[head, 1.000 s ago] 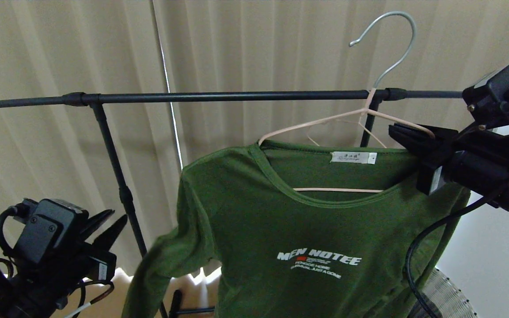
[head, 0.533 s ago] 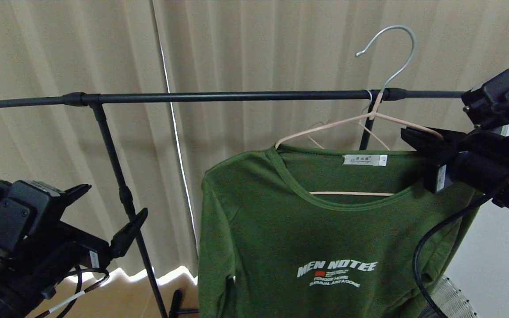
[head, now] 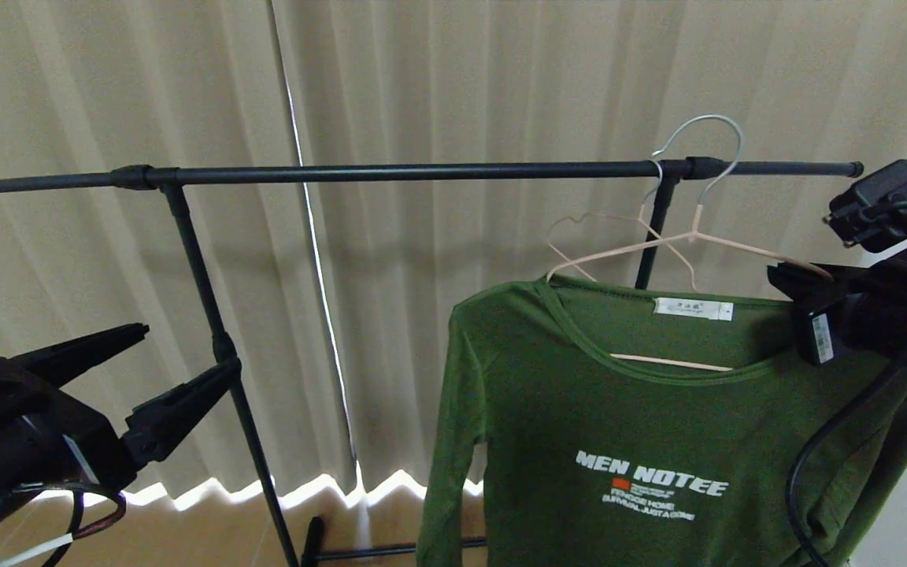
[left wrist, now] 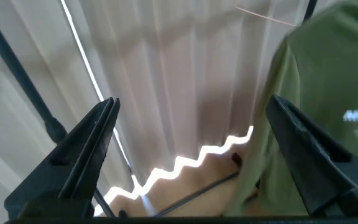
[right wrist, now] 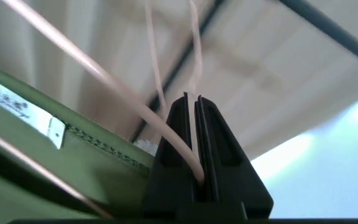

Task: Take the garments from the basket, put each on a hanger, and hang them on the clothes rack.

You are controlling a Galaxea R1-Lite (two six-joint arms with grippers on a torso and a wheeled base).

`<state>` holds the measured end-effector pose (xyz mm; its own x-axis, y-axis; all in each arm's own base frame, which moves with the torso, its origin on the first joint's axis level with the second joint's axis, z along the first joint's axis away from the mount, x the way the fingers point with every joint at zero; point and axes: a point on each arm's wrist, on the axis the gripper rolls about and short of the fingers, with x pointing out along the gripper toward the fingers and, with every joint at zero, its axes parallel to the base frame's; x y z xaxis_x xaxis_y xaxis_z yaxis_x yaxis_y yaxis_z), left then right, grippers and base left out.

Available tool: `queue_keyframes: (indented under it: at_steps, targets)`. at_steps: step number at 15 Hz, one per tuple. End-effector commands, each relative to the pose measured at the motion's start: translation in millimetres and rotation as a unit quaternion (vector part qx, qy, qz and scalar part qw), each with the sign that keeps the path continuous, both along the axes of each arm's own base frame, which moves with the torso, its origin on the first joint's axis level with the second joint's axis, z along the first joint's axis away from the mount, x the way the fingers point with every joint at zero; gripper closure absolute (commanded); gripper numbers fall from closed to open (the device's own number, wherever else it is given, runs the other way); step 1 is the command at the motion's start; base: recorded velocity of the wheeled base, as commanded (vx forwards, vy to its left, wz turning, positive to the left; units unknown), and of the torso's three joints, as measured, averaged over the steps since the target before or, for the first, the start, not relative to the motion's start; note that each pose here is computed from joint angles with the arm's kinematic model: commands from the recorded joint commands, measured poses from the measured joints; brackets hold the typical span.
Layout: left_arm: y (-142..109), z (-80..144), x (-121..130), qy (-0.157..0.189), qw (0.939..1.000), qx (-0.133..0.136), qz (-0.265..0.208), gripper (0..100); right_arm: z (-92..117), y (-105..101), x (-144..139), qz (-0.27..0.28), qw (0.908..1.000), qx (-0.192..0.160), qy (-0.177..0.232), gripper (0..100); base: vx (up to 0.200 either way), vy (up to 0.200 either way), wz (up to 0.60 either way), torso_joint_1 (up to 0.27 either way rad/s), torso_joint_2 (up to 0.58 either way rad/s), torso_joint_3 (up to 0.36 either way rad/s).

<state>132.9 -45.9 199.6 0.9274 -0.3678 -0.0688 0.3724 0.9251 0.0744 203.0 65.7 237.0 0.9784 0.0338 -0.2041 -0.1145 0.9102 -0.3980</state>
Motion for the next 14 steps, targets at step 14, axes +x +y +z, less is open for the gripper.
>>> queue_keyframes:
  at_steps: [14]
  targets:
    - [8, -8, -7, -0.025, 0.9989, 0.036, 0.019, 0, 2, -21, -22, -0.041, 0.9985, 0.018, 0.031, 100, 0.0, 0.043, 0.0, -0.001, 0.0, 0.001]
